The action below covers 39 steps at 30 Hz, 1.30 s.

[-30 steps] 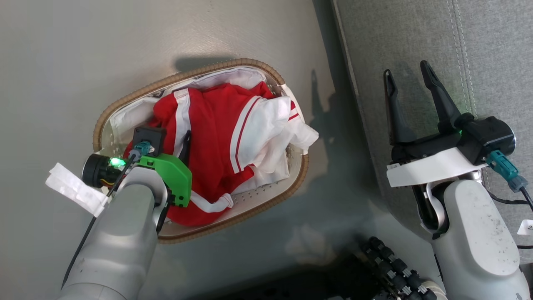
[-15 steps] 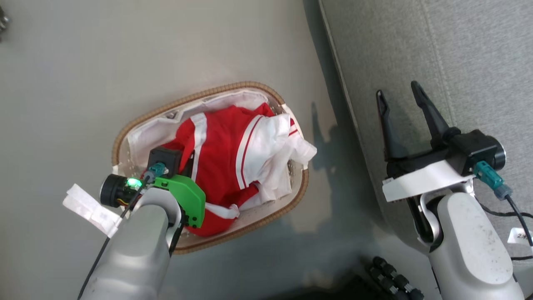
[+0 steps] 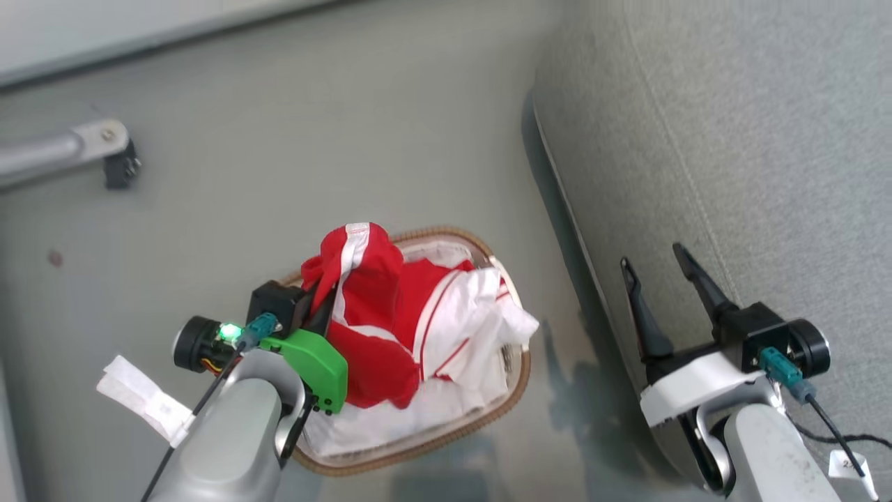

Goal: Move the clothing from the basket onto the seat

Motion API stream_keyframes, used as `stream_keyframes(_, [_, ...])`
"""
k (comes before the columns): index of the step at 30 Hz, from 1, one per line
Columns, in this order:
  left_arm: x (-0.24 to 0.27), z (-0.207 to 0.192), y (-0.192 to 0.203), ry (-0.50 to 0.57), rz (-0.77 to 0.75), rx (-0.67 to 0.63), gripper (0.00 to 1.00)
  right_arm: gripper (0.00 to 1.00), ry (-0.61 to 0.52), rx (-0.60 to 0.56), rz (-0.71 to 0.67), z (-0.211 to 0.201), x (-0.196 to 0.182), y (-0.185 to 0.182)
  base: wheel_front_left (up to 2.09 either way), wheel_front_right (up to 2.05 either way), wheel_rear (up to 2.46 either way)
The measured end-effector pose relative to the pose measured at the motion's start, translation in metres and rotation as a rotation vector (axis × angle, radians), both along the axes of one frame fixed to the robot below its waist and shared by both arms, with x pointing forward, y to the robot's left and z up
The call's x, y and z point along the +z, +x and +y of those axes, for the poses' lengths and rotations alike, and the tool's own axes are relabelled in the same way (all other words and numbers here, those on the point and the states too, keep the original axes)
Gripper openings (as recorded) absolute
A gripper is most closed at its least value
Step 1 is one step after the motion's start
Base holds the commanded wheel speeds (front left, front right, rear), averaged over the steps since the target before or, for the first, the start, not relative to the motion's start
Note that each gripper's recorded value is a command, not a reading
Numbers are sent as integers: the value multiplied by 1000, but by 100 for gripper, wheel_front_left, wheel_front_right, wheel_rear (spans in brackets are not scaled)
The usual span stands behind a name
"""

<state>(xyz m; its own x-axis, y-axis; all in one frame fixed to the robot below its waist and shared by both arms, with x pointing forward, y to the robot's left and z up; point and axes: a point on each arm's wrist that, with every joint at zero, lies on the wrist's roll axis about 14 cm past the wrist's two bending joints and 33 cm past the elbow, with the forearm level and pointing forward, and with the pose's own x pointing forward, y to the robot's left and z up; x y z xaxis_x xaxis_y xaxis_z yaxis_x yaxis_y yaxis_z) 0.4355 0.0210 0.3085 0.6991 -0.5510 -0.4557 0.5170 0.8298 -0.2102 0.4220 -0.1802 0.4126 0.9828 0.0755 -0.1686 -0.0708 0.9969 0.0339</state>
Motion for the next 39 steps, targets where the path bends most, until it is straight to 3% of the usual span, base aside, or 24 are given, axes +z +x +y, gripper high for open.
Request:
stream_keyframes(13, [204, 14, 40, -65, -522, 2, 0, 100, 15, 83, -161, 31, 66, -40, 0, 0, 0])
stream_keyframes(23, [355, 24, 34, -99, -827, -7, 0, 100, 7, 179, -291, 62, 109, -56, 0, 0, 0])
stream_keyframes(30, [390, 15, 22, -80, -884, -44, 0, 100, 3, 293, -359, 98, 133, -54, 0, 0, 0])
stream_keyframes(39, [411, -1, 8, -77, -914, -72, 0, 100, -12, 524, -469, 169, 173, -46, 0, 0, 0])
